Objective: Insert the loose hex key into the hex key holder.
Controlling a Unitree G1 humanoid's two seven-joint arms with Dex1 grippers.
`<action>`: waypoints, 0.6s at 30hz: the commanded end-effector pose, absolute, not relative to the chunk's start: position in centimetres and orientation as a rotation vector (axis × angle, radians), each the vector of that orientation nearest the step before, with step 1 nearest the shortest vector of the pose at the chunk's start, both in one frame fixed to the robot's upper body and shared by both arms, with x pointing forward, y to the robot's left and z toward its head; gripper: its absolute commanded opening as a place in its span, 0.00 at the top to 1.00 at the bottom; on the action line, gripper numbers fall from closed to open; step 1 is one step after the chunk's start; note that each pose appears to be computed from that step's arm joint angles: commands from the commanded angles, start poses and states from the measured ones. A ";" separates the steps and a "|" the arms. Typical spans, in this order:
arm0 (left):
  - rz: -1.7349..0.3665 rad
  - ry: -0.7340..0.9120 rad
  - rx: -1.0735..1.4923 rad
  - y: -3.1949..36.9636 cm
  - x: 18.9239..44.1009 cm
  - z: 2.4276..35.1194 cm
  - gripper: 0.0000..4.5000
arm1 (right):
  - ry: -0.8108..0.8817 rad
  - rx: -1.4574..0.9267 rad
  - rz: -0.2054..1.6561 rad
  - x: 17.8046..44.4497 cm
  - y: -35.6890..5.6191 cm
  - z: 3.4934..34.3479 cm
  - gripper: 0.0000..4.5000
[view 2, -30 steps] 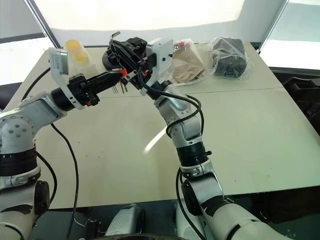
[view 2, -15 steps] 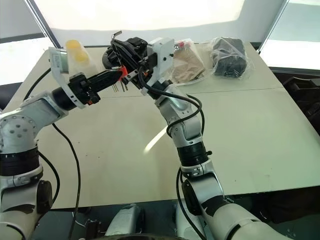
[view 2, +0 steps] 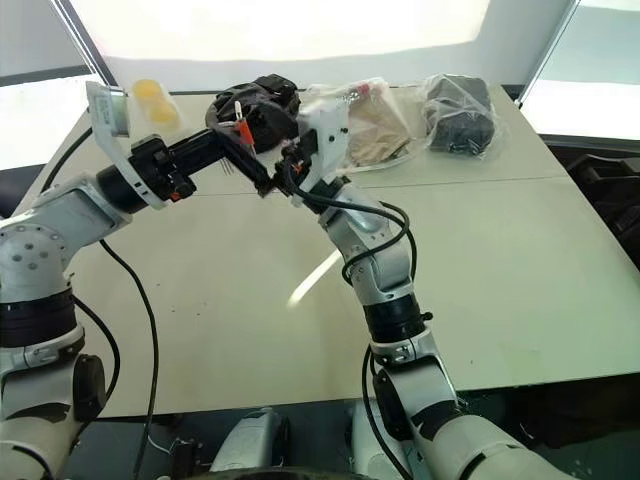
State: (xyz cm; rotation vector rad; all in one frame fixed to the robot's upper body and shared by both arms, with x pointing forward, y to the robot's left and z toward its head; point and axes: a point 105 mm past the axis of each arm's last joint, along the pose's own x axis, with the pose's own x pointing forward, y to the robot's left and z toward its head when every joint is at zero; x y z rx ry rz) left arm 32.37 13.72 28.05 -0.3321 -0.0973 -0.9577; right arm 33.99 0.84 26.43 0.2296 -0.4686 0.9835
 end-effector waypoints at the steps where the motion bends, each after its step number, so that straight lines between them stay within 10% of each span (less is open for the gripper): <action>1: -0.981 -0.145 -0.311 13.7 31.3 29.0 0.95 | -0.456 0.187 0.970 33.3 -1.1 25.8 0.10; 18: -1.044 0.168 -0.670 8.5 30.0 19.3 0.95 | -0.260 0.025 0.746 32.9 -10.3 21.7 0.10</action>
